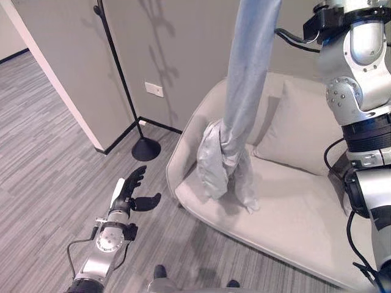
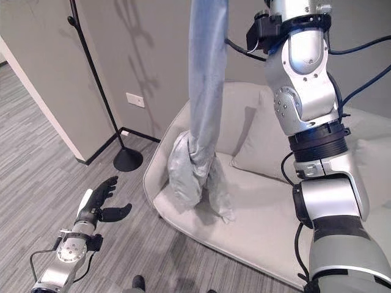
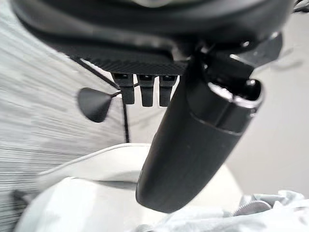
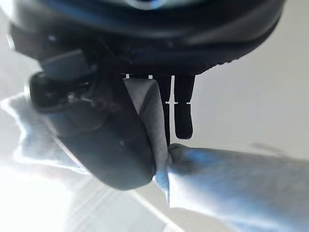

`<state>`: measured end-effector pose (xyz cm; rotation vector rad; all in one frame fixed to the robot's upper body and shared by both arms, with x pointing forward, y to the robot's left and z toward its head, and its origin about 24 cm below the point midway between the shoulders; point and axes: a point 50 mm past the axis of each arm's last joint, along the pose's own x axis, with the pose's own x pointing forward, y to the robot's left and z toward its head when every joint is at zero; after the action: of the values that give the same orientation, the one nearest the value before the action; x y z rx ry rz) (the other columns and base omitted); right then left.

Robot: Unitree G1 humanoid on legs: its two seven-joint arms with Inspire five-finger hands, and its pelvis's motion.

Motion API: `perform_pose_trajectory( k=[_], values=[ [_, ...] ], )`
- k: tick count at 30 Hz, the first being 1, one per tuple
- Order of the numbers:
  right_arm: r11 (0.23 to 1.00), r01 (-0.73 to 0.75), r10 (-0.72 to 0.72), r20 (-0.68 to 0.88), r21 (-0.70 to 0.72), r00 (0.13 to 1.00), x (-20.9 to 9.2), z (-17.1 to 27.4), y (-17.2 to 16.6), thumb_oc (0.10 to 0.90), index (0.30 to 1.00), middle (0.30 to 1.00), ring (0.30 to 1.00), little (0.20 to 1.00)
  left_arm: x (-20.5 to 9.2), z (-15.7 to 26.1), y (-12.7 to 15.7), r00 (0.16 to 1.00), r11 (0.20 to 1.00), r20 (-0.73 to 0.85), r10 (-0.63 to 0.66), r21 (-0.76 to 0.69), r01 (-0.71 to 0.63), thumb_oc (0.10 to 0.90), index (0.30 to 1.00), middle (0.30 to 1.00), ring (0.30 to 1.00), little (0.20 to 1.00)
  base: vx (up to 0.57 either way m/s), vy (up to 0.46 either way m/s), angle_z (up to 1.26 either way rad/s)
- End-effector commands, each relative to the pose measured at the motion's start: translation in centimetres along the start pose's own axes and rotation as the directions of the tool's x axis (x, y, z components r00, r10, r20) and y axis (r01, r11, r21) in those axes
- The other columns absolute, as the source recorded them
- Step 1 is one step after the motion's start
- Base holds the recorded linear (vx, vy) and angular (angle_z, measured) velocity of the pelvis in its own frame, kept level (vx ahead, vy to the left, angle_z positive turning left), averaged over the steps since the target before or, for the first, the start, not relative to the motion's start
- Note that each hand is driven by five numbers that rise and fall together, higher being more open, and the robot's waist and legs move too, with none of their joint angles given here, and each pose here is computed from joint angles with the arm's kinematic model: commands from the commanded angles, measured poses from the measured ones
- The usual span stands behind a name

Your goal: Hang the clothes on the sofa on the clothes rack.

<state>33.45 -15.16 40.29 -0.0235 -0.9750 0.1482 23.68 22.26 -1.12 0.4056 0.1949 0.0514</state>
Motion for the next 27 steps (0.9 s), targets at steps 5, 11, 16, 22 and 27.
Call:
perform_pose_trajectory(
  k=[5,11,16,22,27],
  values=[
    [0.983,0.014,-0.060,0.248,0.185,0.967,4.7,7.3,1.7,0.400,0.300,0.300,0.300,0.300,3.2,7.2,0.9,0.935,0.987,0.355,0.020,0.140,-0.074,0.800,0.900,0.900,0.900,0.900,0.01,-0.009,-0.11],
    [0.951,-0.121,0.032,0.299,0.286,0.954,4.1,8.0,5.2,0.400,0.300,0.300,0.300,0.300,5.2,10.6,-1.4,0.905,0.995,0.426,0.018,0.083,-0.059,0.800,0.900,0.900,0.900,0.900,-0.01,-0.007,-0.08],
    [0.918,-0.224,0.091,0.375,0.328,0.923,3.2,9.6,7.2,0.400,0.300,0.300,0.300,0.300,6.6,12.6,-5.2,0.915,0.993,0.401,-0.043,-0.082,0.082,0.800,0.900,0.900,0.900,0.900,0.00,-0.010,-0.06],
    [0.921,-0.227,0.082,0.412,0.318,0.907,3.1,10.6,8.3,0.400,0.300,0.300,0.300,0.300,5.0,15.6,-9.2,0.855,0.836,0.465,-0.228,-0.357,0.417,0.800,0.900,0.900,0.900,0.900,-0.02,-0.006,-0.11],
    [0.945,-0.130,0.024,0.335,0.300,0.942,4.8,9.8,7.6,0.400,0.300,0.300,0.300,0.300,3.6,13.1,-8.8,0.848,0.834,0.422,-0.321,-0.299,0.464,0.800,0.900,0.900,0.900,0.900,0.00,-0.005,-0.17]
  ],
)
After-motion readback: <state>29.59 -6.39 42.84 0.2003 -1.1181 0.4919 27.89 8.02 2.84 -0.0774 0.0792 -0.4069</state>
